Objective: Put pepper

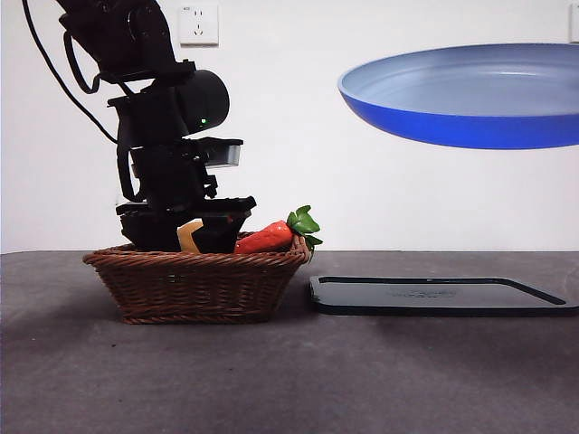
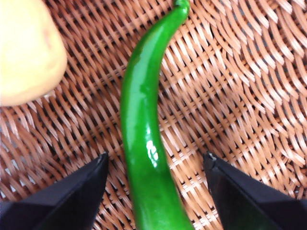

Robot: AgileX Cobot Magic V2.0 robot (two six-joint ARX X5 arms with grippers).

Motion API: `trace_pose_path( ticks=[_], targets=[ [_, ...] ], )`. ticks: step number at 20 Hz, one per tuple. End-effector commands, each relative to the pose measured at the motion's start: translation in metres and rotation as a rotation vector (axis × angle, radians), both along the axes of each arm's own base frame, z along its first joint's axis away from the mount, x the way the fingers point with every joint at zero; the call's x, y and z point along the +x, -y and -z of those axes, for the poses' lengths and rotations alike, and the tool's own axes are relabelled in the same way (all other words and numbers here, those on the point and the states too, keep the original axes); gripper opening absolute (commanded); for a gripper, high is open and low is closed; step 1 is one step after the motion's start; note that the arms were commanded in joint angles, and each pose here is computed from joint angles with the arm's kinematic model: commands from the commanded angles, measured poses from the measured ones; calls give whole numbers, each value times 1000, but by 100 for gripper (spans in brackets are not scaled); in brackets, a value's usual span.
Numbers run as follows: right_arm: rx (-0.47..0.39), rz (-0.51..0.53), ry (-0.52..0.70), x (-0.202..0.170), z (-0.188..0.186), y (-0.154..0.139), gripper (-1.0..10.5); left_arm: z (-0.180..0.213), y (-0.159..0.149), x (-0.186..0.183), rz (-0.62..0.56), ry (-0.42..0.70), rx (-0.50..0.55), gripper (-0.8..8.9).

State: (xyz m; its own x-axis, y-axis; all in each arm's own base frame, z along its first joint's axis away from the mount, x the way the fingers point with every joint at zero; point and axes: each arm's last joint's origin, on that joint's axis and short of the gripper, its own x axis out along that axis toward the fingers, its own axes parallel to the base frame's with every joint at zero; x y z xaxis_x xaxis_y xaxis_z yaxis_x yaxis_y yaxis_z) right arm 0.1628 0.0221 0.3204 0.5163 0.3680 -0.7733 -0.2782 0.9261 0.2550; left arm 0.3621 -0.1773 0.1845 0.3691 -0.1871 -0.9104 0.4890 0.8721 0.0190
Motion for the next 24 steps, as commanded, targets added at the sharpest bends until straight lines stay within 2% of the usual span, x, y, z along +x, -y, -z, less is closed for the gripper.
trace_pose_path(
  ticks=[1,4,9,14,19,22,24],
  targets=[
    [10,0,26,2,-7,0,3,3,7,3,6,10,-1,311],
    [9,-1,27,2,-7,0,3,3,6,3,5,4,1,221],
    [6,-6,29,2,-7,0,3,3,6,3,-22,-1,-10,142],
    [6,-6,29,2,-7,0,3,-6,4,2,-24,15,-18,137],
    [8,-3,30,4,-6,-1,3,-46,-2,-11,-22,89,-58,137],
    [14,10,-15,16,1,-2,3,-82,-9,-28,-15,141,-94,138],
    [24,22,-52,30,9,-3,3,-106,-11,-45,29,154,-164,138]
  ],
)
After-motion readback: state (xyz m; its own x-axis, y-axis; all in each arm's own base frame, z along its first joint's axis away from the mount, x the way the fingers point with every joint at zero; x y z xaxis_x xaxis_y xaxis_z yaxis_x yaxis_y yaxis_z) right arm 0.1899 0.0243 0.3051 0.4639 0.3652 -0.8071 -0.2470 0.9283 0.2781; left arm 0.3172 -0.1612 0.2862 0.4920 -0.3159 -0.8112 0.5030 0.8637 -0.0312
